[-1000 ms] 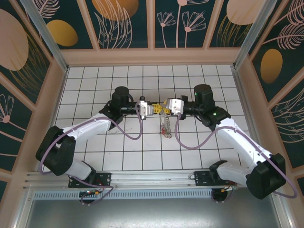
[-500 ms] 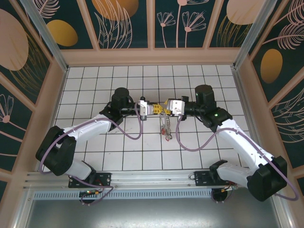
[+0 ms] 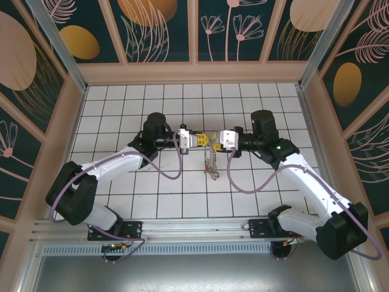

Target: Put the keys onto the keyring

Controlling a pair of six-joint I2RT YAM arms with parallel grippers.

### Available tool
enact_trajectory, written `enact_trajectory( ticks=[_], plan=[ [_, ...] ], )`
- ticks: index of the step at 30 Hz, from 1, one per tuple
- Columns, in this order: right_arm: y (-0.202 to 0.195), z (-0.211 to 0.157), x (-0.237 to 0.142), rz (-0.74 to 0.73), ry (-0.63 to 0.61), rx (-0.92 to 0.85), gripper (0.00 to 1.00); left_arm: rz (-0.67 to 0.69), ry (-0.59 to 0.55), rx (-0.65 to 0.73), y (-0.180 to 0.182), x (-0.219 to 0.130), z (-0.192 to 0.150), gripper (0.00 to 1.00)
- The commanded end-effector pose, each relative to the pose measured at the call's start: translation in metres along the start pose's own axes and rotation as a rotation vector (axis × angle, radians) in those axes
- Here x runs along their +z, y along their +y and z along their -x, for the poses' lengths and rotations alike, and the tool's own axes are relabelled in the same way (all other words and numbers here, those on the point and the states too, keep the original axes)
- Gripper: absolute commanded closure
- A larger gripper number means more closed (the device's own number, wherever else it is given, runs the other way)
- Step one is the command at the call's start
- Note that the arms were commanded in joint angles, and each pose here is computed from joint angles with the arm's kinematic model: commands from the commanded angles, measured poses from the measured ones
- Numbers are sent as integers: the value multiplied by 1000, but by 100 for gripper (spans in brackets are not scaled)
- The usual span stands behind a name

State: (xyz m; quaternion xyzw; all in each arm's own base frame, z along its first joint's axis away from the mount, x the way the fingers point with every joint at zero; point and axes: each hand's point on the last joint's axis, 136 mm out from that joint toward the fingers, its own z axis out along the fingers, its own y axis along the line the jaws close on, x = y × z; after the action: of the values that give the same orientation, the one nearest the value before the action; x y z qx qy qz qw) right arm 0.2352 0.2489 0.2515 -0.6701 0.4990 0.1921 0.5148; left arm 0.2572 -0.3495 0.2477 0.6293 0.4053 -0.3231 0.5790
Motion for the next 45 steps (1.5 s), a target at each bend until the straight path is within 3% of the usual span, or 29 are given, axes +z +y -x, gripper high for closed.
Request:
enact_trajectory(
  ticks=[1,10,19,28,29,34,45],
  plan=[
    [18,0,2,72,-32,28,73,40,-62,75,17,-2,29,100],
    [-1,14,8,6,-108,6,77,-10,-72,88,7,5,30,100],
    [0,9,10,5,-96,19,78,-27,-87,94,3,6,33,100],
    [-3,7,10,-9,-72,-11,100,-52,-88,92,-3,6,32,100],
    [-4,5,10,-16,-62,-12,100,-51,-79,88,-2,6,32,100],
    [-9,-12,11,-49,42,15,100,-18,51,7,-2,-2,18,71],
    [-14,-12,17,-27,116,34,100,32,223,-80,0,-7,-17,73]
  ],
)
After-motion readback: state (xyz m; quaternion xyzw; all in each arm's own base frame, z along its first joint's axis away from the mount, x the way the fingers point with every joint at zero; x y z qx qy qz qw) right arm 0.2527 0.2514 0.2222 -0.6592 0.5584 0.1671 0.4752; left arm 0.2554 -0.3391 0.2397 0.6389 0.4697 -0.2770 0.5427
